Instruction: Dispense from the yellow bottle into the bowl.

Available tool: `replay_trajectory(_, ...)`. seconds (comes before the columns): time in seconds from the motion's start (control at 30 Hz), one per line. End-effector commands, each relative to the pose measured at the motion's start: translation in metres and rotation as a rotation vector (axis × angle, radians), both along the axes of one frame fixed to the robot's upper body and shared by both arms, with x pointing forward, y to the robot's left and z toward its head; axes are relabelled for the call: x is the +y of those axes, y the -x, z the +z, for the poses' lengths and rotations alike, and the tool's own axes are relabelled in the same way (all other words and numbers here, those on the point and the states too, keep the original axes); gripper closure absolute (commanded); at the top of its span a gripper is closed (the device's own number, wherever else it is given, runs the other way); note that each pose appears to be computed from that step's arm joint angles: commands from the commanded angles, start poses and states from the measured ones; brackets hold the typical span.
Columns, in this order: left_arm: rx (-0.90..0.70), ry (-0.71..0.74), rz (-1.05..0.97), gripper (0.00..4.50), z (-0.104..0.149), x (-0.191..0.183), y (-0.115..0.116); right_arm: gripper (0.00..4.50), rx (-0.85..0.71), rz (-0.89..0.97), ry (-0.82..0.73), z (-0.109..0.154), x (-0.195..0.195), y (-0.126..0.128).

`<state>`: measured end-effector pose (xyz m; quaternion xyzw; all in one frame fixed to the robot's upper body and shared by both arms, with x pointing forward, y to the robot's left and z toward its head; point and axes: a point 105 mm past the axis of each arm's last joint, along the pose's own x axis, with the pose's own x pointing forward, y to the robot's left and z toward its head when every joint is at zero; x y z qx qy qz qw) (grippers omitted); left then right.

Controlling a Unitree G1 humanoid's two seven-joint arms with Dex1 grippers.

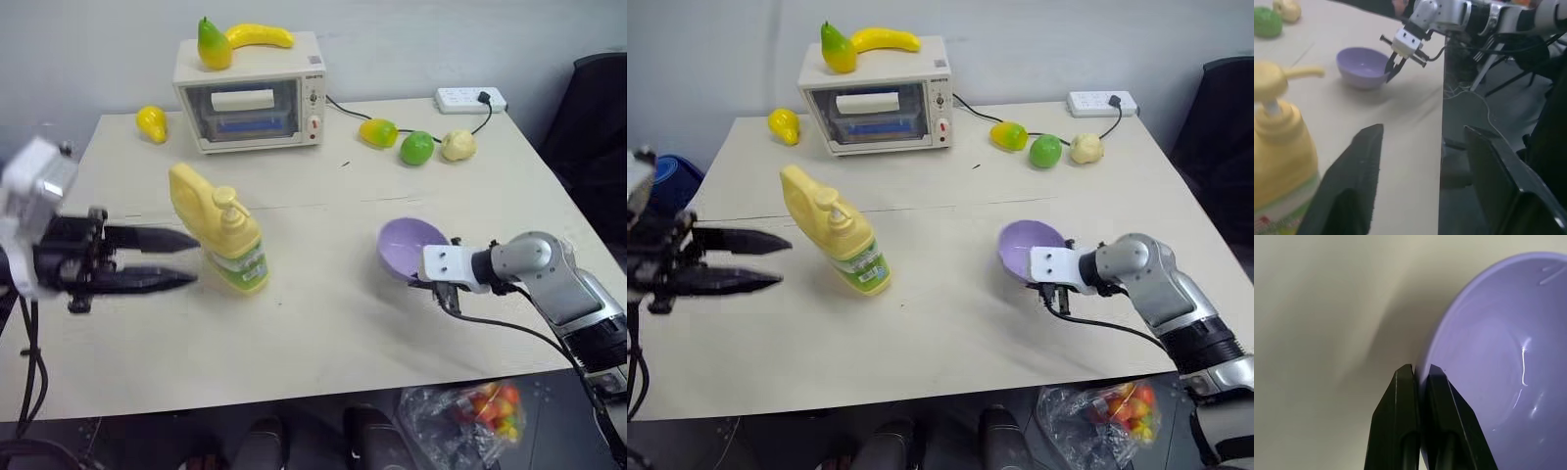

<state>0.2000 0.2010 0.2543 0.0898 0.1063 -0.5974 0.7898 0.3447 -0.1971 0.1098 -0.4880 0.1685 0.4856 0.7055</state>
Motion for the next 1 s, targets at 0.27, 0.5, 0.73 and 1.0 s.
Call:
replay_trajectory(0.27,-0.026,-0.026,0.227,0.00,-0.032,0.021,0.014,3.73,-0.096,0.022,-0.007,0.004,-0.005,-0.017)
replay_trajectory(0.5,-0.039,-0.004,0.255,0.00,-0.037,0.024,0.013,1.37,-0.103,0.003,-0.079,0.026,-0.011,-0.009)
replay_trajectory(0.73,-0.056,0.001,0.285,0.00,-0.037,0.031,0.011,0.02,-0.094,-0.107,-0.378,0.084,-0.029,0.014)
replay_trajectory(1.0,-0.071,0.008,0.396,0.00,-0.038,0.052,0.017,0.02,0.159,-0.338,-0.599,0.075,-0.095,0.079)
